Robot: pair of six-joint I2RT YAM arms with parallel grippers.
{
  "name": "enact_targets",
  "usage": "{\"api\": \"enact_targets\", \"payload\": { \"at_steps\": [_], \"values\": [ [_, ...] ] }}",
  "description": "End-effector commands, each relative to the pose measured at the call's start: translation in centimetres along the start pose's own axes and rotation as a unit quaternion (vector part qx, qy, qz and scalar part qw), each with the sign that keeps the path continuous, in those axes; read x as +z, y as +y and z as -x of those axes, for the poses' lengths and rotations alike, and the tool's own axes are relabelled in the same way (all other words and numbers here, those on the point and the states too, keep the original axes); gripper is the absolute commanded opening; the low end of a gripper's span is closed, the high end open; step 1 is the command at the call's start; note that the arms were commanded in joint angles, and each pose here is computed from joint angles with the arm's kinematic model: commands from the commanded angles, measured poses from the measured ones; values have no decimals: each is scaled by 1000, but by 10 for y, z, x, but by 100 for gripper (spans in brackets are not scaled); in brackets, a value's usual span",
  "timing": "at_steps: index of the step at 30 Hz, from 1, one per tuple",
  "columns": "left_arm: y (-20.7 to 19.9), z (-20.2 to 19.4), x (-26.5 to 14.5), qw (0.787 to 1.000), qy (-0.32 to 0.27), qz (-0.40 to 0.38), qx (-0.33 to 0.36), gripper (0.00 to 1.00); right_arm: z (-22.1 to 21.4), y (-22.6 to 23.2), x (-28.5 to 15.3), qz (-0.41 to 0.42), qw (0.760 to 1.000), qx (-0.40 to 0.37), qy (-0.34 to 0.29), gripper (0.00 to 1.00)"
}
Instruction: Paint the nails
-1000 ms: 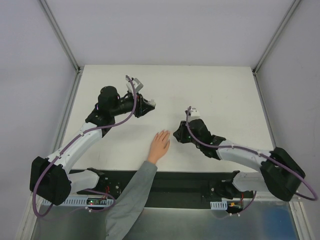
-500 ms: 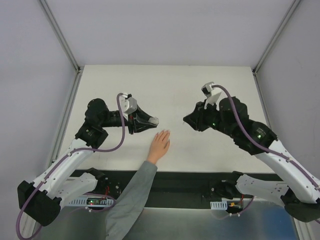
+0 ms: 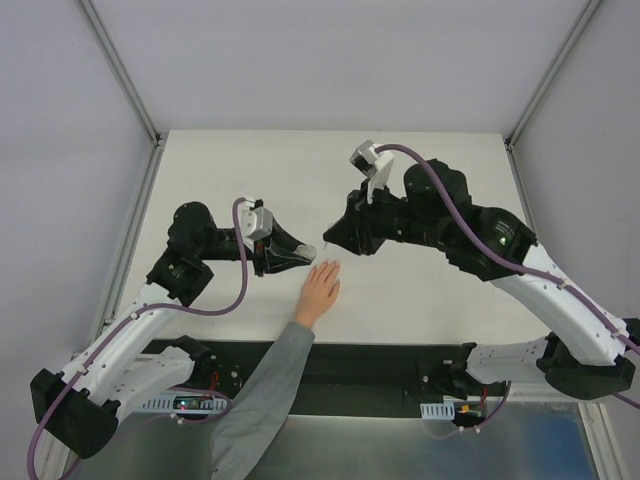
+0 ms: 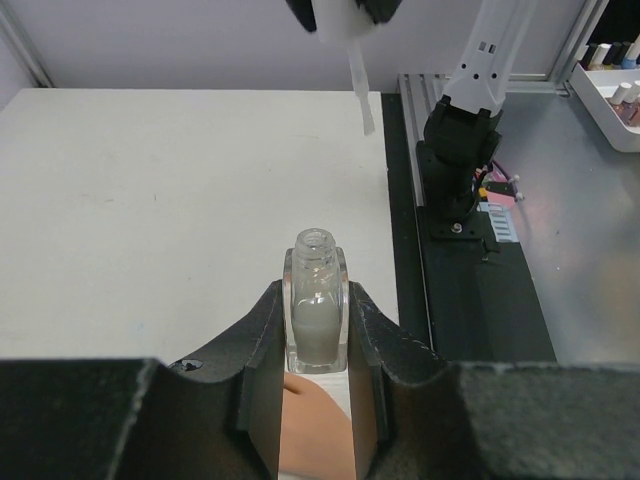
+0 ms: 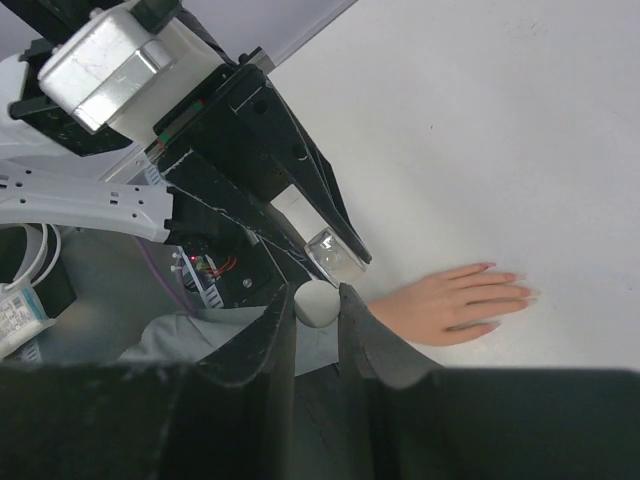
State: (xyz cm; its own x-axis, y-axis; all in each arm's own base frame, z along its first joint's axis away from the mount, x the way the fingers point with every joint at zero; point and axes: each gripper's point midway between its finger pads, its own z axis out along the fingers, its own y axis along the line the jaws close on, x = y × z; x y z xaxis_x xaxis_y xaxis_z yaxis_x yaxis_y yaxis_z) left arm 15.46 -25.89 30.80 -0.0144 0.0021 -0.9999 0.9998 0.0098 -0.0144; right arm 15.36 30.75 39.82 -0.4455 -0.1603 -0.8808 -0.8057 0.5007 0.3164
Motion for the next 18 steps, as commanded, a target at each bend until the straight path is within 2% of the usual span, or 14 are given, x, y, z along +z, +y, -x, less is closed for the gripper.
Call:
{"api": "enact_targets", "payload": {
  "at_steps": [1, 7, 18],
  "values": [
    [3, 9, 1, 999, -10, 6, 35, 0, 6, 9, 4, 14, 1000, -6, 0, 1],
    [0, 9, 0, 999, -10, 2, 35, 0, 3, 10, 21, 7, 1000, -11, 10, 1],
    [-2, 8, 1, 999, -9, -4, 34, 0, 11, 6, 24, -8, 1000, -11, -12, 1]
  ]
}}
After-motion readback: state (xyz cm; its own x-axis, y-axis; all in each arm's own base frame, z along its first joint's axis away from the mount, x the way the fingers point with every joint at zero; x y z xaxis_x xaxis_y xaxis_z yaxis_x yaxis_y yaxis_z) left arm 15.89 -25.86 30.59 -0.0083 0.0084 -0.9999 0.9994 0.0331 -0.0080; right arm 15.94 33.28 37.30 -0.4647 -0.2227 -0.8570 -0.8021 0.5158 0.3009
